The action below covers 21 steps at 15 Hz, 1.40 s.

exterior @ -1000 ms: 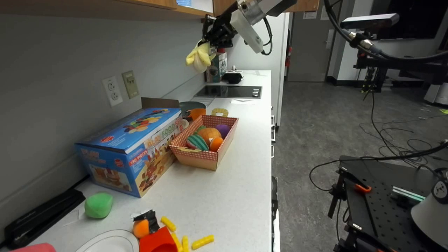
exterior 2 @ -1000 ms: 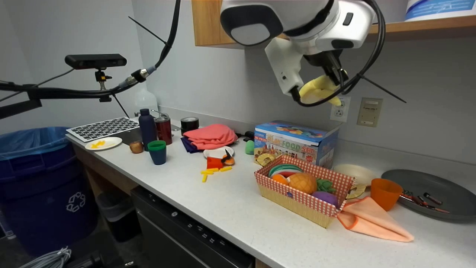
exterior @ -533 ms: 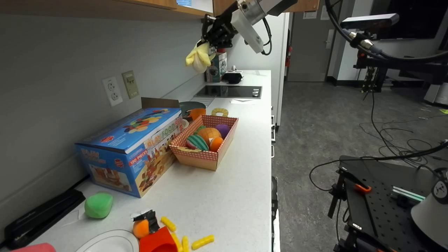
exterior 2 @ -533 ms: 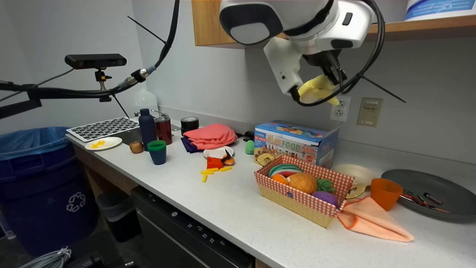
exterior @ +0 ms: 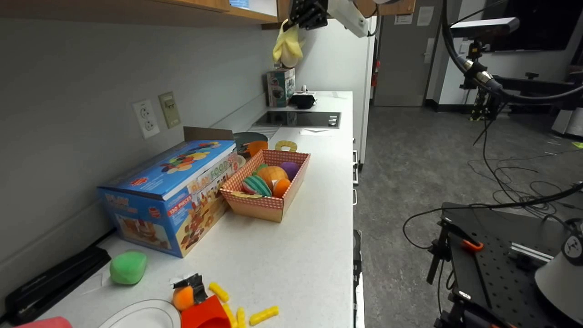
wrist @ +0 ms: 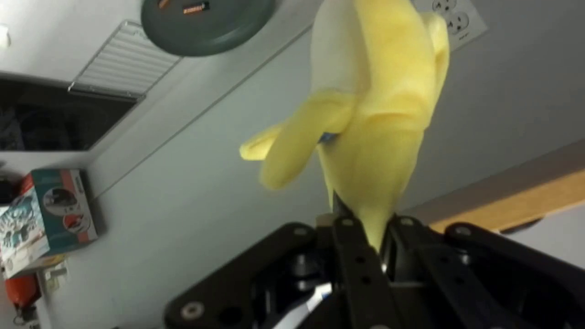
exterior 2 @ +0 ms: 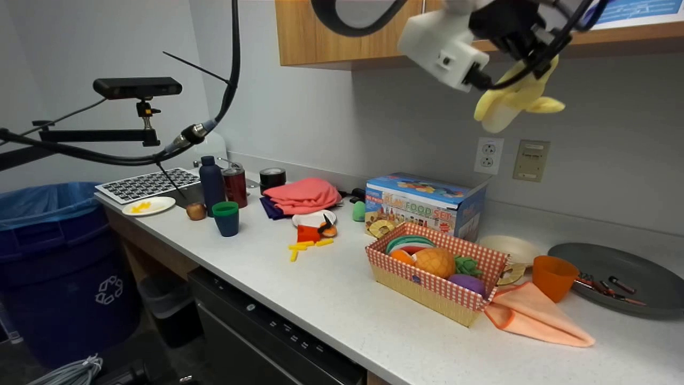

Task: Open the cabinet door and put some of the fruits plush toy inside and close it

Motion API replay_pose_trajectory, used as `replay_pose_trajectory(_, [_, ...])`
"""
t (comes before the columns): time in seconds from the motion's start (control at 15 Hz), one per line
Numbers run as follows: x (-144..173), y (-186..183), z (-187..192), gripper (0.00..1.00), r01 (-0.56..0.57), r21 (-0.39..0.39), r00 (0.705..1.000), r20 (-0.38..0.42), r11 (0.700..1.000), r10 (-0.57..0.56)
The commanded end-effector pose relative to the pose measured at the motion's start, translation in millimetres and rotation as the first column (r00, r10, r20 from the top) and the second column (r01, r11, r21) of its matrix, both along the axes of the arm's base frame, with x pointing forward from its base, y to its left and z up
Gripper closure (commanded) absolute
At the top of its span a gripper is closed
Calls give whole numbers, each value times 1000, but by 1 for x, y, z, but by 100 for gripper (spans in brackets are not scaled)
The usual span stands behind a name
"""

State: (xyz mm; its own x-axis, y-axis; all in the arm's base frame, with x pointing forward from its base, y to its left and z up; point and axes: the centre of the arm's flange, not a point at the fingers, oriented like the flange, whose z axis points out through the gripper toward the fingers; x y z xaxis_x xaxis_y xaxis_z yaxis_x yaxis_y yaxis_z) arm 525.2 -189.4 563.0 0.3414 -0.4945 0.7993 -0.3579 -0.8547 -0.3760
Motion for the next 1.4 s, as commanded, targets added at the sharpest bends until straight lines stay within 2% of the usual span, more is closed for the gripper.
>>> replay_pose_trajectory(0.0, [-22, -2, 54, 97, 23, -39, 992, 122, 999, -19])
replay_pose_trajectory(0.13, [-19, 2, 73, 97, 27, -31, 978, 208, 999, -20])
replay_pose_trajectory(0.33, [1, 26, 101, 97, 26, -47, 938, 346, 999, -8])
replay_pose_trajectory(0.53, [28, 57, 123, 97, 16, -63, 900, 437, 998, 13])
replay_pose_trajectory(0.67, [50, 71, 133, 97, 18, -73, 880, 475, 997, 19])
replay_pose_trajectory(0.8, [69, 75, 136, 97, 26, -72, 872, 489, 997, 12])
replay_pose_trajectory(1.07, [97, 65, 125, 97, 59, -80, 878, 479, 995, -14])
replay_pose_trajectory(1.13, [102, 61, 118, 94, 68, -78, 883, 468, 995, -24])
replay_pose_trajectory(1.2, [107, 57, 113, 64, 75, -81, 888, 460, 994, -29])
replay_pose_trajectory(1.27, [114, 51, 109, 63, 83, -87, 891, 453, 993, -35])
replay_pose_trajectory(1.33, [120, 47, 104, 56, 87, -93, 894, 446, 992, -37])
